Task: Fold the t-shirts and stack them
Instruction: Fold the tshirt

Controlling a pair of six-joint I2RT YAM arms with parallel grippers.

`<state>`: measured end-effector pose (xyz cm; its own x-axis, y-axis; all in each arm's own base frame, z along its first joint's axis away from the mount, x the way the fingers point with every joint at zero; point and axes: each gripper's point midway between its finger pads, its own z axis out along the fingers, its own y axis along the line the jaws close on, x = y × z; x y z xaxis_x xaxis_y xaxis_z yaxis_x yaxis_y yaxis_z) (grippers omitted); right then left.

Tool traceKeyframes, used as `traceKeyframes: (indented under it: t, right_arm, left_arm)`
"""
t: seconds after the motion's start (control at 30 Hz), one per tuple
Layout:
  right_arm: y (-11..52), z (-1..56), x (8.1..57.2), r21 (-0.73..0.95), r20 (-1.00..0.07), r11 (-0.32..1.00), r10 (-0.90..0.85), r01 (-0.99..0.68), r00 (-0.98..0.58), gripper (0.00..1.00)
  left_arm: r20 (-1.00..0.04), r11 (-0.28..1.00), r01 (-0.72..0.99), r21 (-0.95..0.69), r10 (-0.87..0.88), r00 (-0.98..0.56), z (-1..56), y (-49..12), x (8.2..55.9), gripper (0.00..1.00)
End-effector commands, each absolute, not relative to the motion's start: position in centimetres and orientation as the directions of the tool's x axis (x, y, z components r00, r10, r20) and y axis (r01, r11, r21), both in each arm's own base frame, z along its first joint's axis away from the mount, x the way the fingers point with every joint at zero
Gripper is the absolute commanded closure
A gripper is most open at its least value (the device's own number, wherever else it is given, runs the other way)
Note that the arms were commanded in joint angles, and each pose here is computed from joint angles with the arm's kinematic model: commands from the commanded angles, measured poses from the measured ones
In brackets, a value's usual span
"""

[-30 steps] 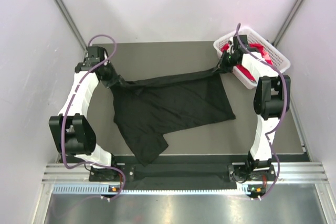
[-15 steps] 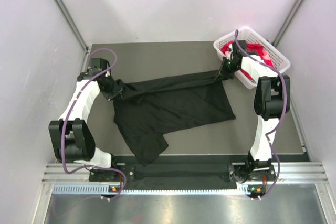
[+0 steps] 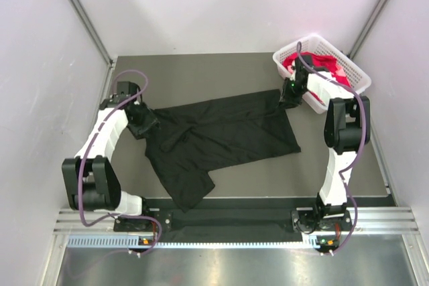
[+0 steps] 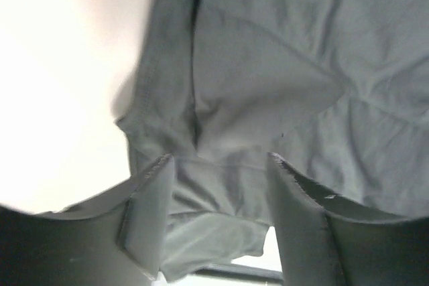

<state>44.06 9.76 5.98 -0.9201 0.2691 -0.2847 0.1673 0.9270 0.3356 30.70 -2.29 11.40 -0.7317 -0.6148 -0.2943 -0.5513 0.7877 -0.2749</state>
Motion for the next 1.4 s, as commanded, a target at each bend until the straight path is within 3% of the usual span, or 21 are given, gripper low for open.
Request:
traceKeyframes:
  t: [0.0,0.1,0.17,0.5,0.6,0.8,0.9,1.23,1.37]
  right_arm:
    - [8.3,10.7,46.1,0.271,-0.438,0.954,0.244,0.131,-0.865,0.66]
    - [8.6,12.1,48.3,0.261,-0.495,0.96,0.222,0.1,-0.84,0.62]
    - [9.5,13.1,49.5,0.282,-0.521,0.957,0.214,0.07,-0.826,0.62]
    - [13.1,13.1,51.9,0.333,-0.572,0.942,0.169,-0.039,-0.802,0.64]
    - [13.3,13.3,52.4,0.343,-0.585,0.938,0.178,-0.043,-0.791,0.65]
    - [14.1,13.6,52.9,0.359,-0.594,0.932,0.183,-0.054,-0.784,0.65]
    - [14.0,13.1,53.1,0.354,-0.589,0.934,0.186,-0.044,-0.787,0.65]
    - [15.4,12.1,53.7,0.362,-0.571,0.931,0.183,-0.046,-0.8,0.66]
    - [16.6,11.3,53.6,0.358,-0.56,0.932,0.163,-0.061,-0.812,0.66]
  left_arm:
    - [-0.474,0.774,-0.562,-0.291,-0.627,-0.619,15.6,0.4,32.2,0.36]
    - [-0.516,0.771,-0.544,-0.329,-0.63,-0.581,16.2,2.0,34.2,0.34]
    - [-0.516,0.771,-0.549,-0.321,-0.629,-0.582,15.5,3.3,35.8,0.39]
    - [-0.41,0.762,-0.461,-0.454,-0.638,-0.651,11.8,4.3,42.3,0.53]
    - [-0.385,0.754,-0.456,-0.472,-0.642,-0.663,10.5,4.4,43.6,0.47]
    - [-0.34,0.749,-0.494,-0.441,-0.649,-0.68,7.2,5.1,44.9,0.51]
    - [-0.327,0.748,-0.503,-0.434,-0.651,-0.686,5.9,5.4,45.5,0.56]
    - [-0.282,0.716,-0.585,-0.38,-0.692,-0.665,2.6,8.6,45.6,1.0]
    - [-0.282,0.699,-0.621,-0.355,-0.713,-0.642,2.2,11.1,45.1,1.0]
